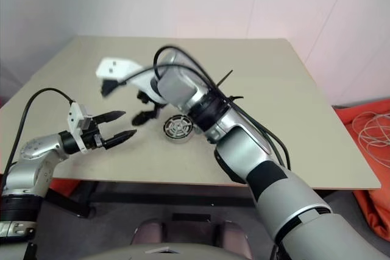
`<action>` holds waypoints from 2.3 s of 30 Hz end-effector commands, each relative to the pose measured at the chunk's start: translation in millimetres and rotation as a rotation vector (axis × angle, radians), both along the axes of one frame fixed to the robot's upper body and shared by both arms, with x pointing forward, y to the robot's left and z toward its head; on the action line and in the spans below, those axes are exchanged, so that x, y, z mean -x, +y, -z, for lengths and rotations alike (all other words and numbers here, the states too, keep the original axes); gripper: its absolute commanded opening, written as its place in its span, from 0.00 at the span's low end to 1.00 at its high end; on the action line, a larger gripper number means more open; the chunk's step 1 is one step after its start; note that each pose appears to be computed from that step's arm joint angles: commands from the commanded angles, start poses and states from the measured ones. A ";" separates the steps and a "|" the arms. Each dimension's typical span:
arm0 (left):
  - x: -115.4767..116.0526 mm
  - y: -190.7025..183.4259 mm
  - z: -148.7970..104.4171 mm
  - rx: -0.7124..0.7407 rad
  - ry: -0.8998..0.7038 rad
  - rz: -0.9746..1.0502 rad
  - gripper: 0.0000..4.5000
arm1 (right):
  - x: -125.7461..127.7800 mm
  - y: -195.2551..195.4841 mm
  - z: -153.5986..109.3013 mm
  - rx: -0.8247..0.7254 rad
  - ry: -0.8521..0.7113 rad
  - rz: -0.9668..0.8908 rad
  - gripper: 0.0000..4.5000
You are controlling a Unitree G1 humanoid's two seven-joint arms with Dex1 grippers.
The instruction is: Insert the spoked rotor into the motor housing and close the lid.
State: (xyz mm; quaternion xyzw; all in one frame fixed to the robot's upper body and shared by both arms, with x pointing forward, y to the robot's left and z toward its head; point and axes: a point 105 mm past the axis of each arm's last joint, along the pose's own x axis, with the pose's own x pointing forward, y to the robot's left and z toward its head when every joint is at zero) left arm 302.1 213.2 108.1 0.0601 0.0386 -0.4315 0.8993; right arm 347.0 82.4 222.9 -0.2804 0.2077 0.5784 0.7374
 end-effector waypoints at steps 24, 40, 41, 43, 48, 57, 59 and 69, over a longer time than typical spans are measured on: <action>-14.5 4.8 -16.6 -0.022 -0.088 -0.008 1.00 | -25.2 -286.1 72.5 -0.182 -0.131 0.810 0.85; -5.9 0.8 -11.0 -0.012 -0.044 0.020 1.00 | 2.3 -190.4 91.3 -0.349 -0.033 0.481 0.00; -5.0 0.7 -10.3 -0.011 -0.039 0.022 1.00 | 0.3 -185.1 89.6 -0.355 -0.040 0.471 0.00; -3.3 1.2 -9.1 -0.010 -0.032 0.020 1.00 | -2.8 -173.4 85.6 -0.372 -0.044 0.443 0.00; 2.5 3.0 -7.1 -0.011 -0.017 0.022 1.00 | -4.2 -144.1 78.9 -0.416 -0.031 0.383 0.00; 8.3 0.4 -3.2 0.001 0.006 0.024 1.00 | -8.6 -102.4 109.1 -0.391 0.032 0.329 0.00; 7.8 -1.8 -3.2 0.004 0.005 0.027 1.00 | -12.9 -98.6 121.3 -0.358 0.035 0.330 0.00; 15.6 -3.7 1.7 0.014 0.027 0.038 1.00 | -26.3 -90.6 113.9 -0.460 -0.029 0.324 0.00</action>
